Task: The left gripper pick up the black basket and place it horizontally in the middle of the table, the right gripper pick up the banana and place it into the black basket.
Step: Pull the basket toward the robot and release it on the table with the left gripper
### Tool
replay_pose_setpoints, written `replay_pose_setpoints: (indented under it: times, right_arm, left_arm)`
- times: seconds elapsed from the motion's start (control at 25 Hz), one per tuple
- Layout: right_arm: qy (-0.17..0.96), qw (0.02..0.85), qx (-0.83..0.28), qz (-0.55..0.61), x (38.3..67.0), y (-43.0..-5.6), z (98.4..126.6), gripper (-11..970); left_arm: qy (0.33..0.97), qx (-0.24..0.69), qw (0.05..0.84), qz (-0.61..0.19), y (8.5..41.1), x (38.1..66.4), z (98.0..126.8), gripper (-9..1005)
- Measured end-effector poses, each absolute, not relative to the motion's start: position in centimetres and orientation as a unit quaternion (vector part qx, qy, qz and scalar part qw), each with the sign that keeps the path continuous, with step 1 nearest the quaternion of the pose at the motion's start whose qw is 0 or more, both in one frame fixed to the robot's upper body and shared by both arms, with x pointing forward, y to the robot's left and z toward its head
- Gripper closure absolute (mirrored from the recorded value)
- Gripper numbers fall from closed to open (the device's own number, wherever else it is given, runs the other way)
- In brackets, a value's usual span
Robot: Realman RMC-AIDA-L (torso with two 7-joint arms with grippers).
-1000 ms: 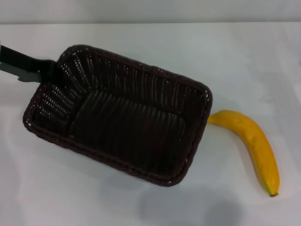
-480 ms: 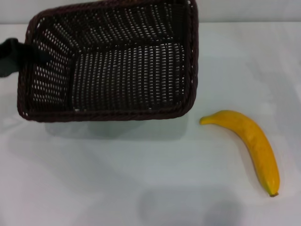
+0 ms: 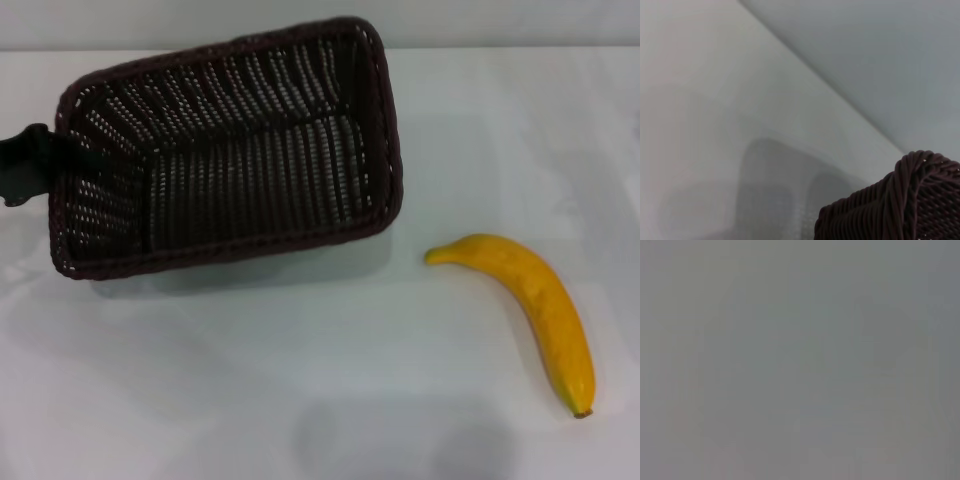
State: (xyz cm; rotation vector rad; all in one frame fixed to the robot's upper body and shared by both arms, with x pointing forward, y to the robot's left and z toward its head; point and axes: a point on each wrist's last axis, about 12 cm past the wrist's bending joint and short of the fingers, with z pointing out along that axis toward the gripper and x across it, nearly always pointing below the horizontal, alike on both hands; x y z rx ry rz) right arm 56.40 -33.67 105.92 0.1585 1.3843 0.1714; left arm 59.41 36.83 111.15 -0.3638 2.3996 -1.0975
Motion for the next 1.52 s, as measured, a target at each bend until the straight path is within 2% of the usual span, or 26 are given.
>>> replay_pose_setpoints:
  times: [0.24,0.68,1.08,1.32,1.52]
  right_arm:
    - [0.64,0.761,0.077,0.077,56.1,-33.8,105.7,102]
    - [0.648,0.754,0.083,0.073,55.6,-34.1,105.2,103]
    - [0.651,0.751,0.082,0.072,55.6,-34.1,105.1,104]
    - [0.65,0.752,0.083,0.072,55.6,-34.1,105.1,104]
    - [0.649,0.753,0.083,0.073,55.6,-34.1,105.1,105]
  left_arm:
    - [0.903,-0.114,0.202,-0.361,35.0,60.8,111.2,773]
    - [0.909,-0.102,0.209,-0.346,33.9,62.0,111.7,745]
    - [0.891,-0.091,0.231,-0.38,33.7,61.9,112.3,324]
    - [0.88,-0.094,0.244,-0.397,35.5,60.2,112.5,211]
    - [0.881,-0.085,0.247,-0.393,36.2,59.3,111.9,213]
